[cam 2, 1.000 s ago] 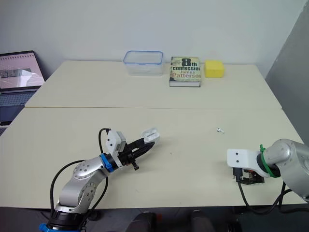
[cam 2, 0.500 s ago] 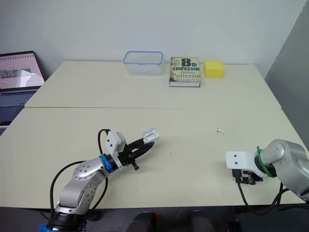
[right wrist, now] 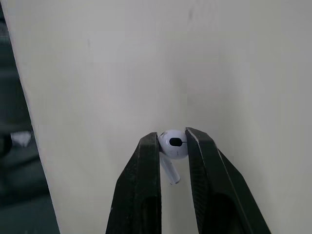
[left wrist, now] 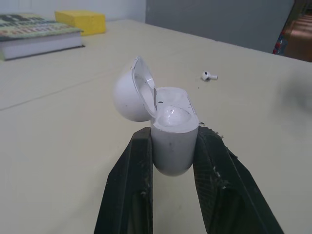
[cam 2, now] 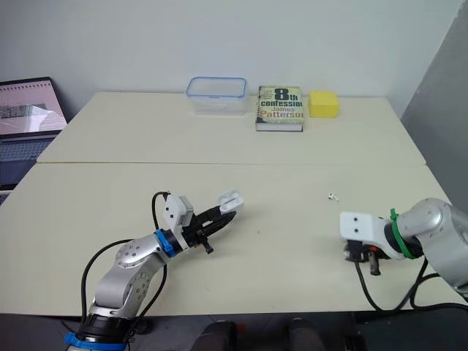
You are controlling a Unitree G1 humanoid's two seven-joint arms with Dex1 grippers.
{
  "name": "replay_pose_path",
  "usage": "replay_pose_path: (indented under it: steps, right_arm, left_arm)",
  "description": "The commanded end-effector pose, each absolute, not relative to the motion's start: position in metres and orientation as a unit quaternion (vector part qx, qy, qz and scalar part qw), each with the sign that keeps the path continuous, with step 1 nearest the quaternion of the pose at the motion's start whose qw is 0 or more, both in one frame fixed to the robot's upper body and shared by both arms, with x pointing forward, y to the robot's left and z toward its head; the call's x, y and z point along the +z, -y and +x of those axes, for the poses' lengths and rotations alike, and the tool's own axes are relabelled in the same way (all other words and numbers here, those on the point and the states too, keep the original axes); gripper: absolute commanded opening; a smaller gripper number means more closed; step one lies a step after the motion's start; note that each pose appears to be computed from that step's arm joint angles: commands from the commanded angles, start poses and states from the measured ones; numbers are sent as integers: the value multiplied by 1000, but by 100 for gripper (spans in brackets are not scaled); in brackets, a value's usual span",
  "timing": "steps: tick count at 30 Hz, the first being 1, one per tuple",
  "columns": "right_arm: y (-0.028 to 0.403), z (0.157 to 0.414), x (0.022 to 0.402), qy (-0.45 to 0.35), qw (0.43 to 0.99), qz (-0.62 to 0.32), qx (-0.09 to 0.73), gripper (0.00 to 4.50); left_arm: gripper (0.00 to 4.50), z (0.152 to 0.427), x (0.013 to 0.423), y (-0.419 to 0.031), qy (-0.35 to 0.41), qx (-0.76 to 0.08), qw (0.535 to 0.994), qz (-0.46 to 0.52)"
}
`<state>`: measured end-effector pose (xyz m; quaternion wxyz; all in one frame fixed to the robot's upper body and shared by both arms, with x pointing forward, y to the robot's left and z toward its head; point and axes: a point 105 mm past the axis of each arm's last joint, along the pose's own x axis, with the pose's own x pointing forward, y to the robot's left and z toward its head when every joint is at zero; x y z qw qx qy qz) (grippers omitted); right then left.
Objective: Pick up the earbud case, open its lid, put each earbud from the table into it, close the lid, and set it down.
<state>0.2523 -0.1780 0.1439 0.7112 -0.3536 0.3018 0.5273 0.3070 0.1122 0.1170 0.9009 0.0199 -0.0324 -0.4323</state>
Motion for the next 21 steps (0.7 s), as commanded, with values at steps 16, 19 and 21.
replay_pose_path:
  steps: [16,19,21]
  right_arm:
    - [25,280,217,57,853,70,514,39]
    - [18,283,215,74,863,86,493,39]
    - [17,286,214,83,870,87,479,39]
  left_arm:
    - [75,312,152,-88,134,-436,890,21]
    - [75,312,154,-87,140,-436,889,23]
    - [75,312,155,-88,142,-435,889,23]
